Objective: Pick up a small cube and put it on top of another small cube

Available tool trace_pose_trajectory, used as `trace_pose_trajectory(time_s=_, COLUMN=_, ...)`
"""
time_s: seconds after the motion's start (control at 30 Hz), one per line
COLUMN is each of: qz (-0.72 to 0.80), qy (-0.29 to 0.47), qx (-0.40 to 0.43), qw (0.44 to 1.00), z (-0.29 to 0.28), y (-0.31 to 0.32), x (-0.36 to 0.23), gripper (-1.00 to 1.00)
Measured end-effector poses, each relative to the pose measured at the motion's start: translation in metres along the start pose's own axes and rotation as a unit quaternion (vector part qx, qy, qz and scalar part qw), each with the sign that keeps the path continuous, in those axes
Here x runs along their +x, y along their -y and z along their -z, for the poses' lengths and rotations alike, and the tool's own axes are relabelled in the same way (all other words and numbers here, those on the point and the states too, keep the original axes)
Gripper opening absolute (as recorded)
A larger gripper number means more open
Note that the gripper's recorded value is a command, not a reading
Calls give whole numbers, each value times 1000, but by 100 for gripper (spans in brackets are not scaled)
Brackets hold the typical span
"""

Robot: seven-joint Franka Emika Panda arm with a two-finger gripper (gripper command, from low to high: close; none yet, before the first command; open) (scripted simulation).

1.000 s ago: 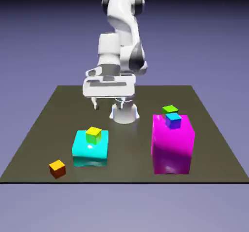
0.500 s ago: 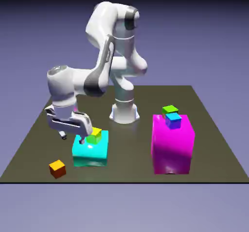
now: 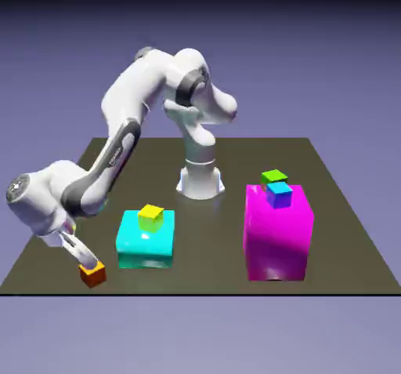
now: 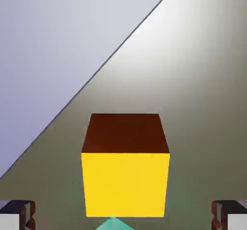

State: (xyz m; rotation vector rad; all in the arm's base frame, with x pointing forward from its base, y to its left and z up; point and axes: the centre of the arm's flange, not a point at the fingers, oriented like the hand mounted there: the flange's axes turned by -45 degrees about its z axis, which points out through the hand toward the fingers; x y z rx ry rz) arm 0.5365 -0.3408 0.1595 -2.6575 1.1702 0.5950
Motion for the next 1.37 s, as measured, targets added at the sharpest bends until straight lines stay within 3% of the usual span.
trace_pose_trajectory(time_s=0.07, qz=0, qy=0, qx=0, qw=1000, z=-44, y=-1, x=5, gripper=0)
trace_pose_trajectory(time_s=0.1, qz=0, qy=0, qx=0, qw=1000, z=-46, y=-1, x=5, gripper=-100)
trace_pose_trajectory(time_s=0.17, qz=0, qy=0, qx=0, qw=1000, z=-46, y=-1, x=5, gripper=-100)
trace_pose_trajectory(time_s=0.27, qz=0, qy=0, qx=1, qw=1000, z=21, y=0, x=-3, gripper=-100)
trace_pose_trajectory(time_s=0.4, qz=179, qy=22, qx=-43, qw=983, z=35, y=120, x=-75, gripper=-100)
trace_pose_trajectory(time_s=0.53, qz=354, qy=34, qx=-102, qw=929, z=46, y=223, x=-174, gripper=-100)
trace_pose_trajectory(time_s=0.73, qz=582, qy=32, qx=-215, qw=784, z=56, y=328, x=-356, gripper=-100)
trace_pose_trajectory(time_s=0.93, qz=746, qy=3, qx=-348, qw=568, z=51, y=366, x=-568, gripper=-100)
trace_pose_trajectory(time_s=1.0, qz=744, qy=1, qx=-351, qw=568, z=56, y=364, x=-566, gripper=-100)
trace_pose_trajectory(time_s=1.13, qz=743, qy=1, qx=-351, qw=570, z=12, y=348, x=-536, gripper=-100)
trace_pose_trajectory(time_s=1.17, qz=743, qy=1, qx=-350, qw=570, z=1, y=343, x=-530, gripper=100)
trace_pose_trajectory(time_s=1.37, qz=744, qy=0, qx=-352, qw=568, z=45, y=361, x=-558, gripper=100)
